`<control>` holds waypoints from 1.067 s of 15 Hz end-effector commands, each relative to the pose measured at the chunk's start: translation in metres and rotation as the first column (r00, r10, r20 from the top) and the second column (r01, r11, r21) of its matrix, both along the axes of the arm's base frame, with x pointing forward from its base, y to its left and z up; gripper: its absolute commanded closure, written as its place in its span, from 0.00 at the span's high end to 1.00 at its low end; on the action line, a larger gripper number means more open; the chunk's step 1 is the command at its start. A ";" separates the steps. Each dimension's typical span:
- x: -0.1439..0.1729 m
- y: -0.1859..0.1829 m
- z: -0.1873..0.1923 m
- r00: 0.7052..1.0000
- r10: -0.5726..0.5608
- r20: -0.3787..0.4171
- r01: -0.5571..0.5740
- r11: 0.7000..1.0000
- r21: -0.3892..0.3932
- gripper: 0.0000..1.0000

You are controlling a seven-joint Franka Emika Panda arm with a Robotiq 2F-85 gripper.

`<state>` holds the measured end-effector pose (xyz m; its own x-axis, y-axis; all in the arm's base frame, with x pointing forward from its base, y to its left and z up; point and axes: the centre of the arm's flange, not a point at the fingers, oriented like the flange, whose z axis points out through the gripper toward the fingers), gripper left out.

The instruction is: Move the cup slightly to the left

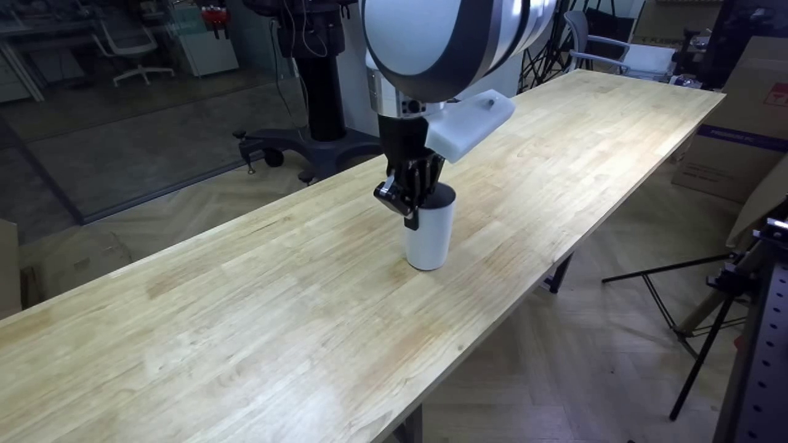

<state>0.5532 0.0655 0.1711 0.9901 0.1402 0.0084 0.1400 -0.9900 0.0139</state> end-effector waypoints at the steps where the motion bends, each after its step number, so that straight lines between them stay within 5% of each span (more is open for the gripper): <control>1: 0.003 -0.003 0.014 0.999 -0.026 -0.025 0.026 1.000 0.005 0.35; 4: 0.003 -0.004 0.017 0.999 -0.036 -0.032 0.036 0.999 0.004 0.44; 12: 0.005 -0.007 0.041 0.999 -0.040 -0.005 0.040 0.999 -0.022 0.99; 16: 0.004 -0.005 0.061 1.000 -0.027 0.013 0.028 1.000 -0.011 1.00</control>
